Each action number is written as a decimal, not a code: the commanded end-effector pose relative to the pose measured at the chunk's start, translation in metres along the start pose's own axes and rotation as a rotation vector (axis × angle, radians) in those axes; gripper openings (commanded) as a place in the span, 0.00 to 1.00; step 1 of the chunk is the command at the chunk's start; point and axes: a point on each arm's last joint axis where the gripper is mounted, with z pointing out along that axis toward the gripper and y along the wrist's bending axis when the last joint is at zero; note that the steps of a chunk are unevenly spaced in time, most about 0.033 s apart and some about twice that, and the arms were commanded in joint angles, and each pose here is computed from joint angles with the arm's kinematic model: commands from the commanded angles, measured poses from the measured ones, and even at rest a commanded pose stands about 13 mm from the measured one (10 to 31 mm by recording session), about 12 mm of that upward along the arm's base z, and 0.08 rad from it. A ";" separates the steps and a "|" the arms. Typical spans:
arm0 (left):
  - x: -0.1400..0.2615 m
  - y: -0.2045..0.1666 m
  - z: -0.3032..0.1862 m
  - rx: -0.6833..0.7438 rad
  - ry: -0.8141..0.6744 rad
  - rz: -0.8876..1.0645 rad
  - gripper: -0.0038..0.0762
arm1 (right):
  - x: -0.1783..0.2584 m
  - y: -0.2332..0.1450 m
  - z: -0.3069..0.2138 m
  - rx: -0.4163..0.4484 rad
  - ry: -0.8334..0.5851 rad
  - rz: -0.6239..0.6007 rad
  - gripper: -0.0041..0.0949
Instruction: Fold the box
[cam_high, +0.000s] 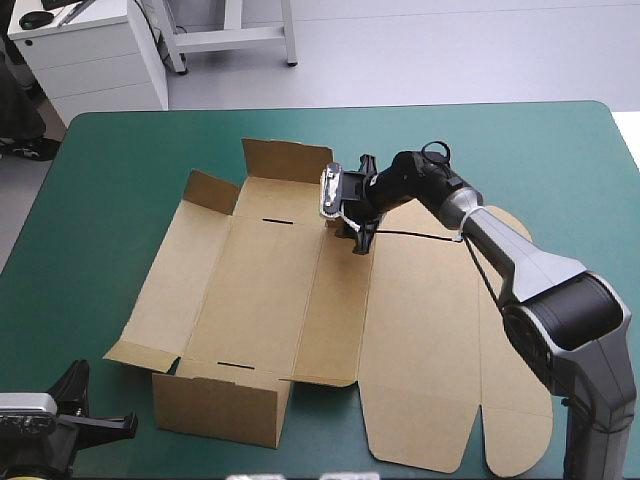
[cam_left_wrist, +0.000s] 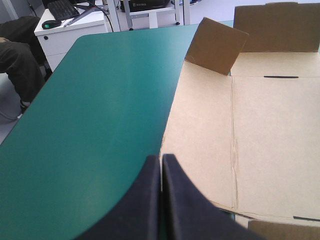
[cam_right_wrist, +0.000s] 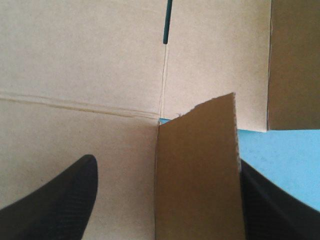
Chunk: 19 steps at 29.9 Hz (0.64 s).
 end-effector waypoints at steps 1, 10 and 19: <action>-0.011 0.000 -0.006 0.001 -0.105 -0.008 0.04 | -0.025 -0.014 -0.055 0.139 -0.094 0.133 0.71; -0.011 0.000 -0.006 0.001 -0.105 -0.008 0.04 | -0.033 -0.018 -0.121 0.309 -0.095 0.463 0.08; -0.011 0.000 -0.006 0.001 -0.105 -0.008 0.20 | -0.010 -0.012 -0.175 0.381 -0.116 0.810 0.04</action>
